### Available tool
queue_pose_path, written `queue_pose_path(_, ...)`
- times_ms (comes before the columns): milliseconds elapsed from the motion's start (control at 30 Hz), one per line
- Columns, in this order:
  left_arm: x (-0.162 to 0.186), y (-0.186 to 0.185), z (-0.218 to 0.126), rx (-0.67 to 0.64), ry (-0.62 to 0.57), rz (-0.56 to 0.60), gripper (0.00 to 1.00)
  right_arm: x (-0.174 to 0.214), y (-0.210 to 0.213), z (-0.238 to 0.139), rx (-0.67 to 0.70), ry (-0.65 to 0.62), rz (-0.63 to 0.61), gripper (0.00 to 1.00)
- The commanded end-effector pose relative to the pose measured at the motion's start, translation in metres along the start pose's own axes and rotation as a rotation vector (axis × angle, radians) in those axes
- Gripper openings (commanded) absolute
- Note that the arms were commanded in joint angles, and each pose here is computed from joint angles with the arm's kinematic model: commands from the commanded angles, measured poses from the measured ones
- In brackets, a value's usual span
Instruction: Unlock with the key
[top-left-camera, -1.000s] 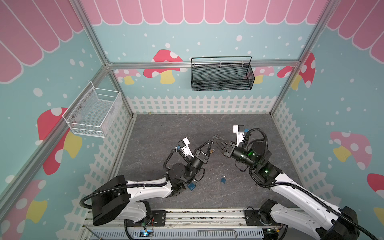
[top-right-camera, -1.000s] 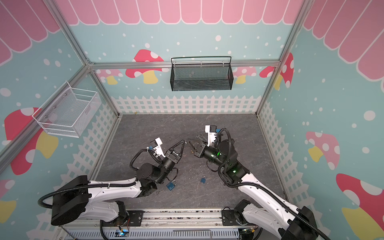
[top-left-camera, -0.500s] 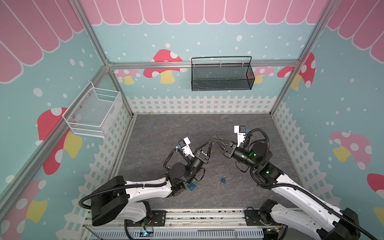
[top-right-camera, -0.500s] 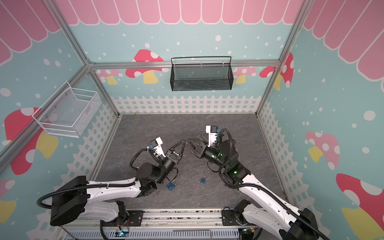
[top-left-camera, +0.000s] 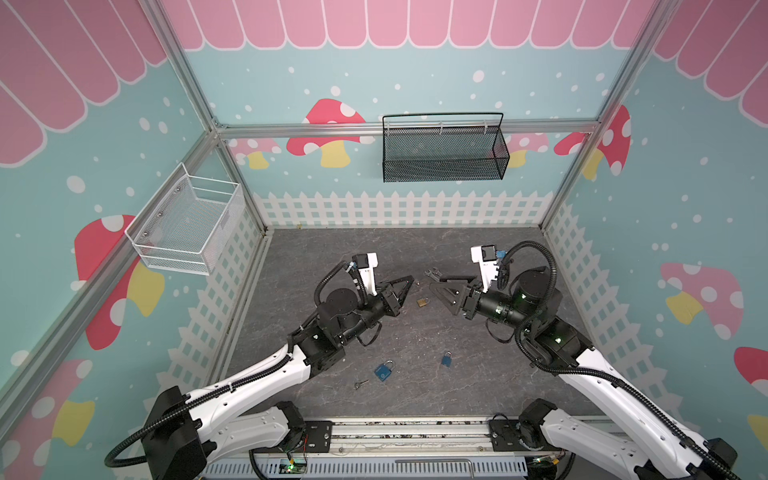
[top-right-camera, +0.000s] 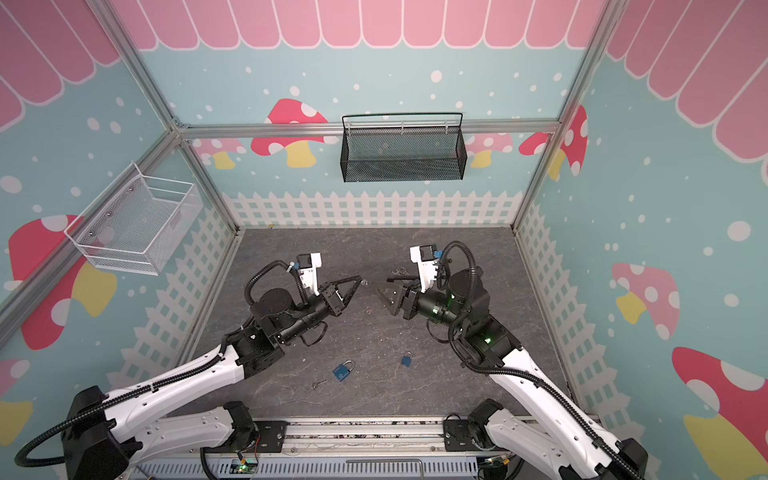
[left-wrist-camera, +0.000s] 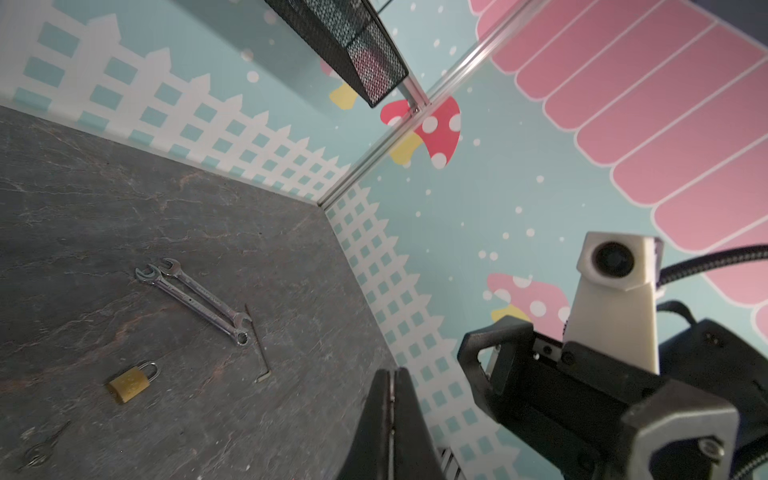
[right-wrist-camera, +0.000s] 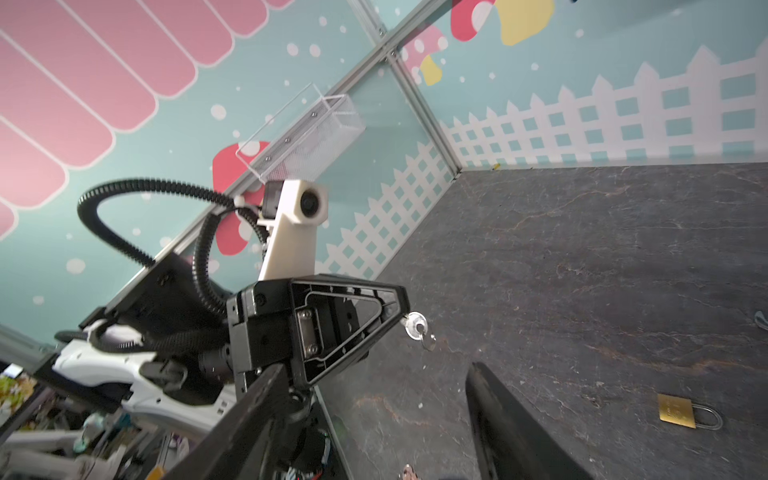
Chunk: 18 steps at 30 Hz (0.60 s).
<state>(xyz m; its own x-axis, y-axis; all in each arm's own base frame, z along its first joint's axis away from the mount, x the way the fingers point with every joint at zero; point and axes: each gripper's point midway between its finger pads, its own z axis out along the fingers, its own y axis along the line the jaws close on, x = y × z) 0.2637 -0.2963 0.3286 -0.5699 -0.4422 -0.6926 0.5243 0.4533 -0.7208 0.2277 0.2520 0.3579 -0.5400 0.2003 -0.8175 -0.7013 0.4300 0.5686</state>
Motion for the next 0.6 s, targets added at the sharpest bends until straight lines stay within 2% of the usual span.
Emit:
queue_pose_path(0, 0.029, -0.005, -0.009, 0.031, 0.229, 0.120, 0.00, 0.032, 0.009, -0.002, -0.102, 0.174, -0.053, 0.71)
queue_pose_path(333, 0.036, -0.034, -0.006, 0.206, 0.390, 0.200, 0.00, 0.038, 0.007, -0.016, -0.208, 0.173, -0.068, 0.59)
queue_pose_path(567, 0.032, -0.047, -0.004, 0.251, 0.412, 0.245, 0.00, 0.038, -0.007, -0.015, -0.230, 0.171, -0.050, 0.51)
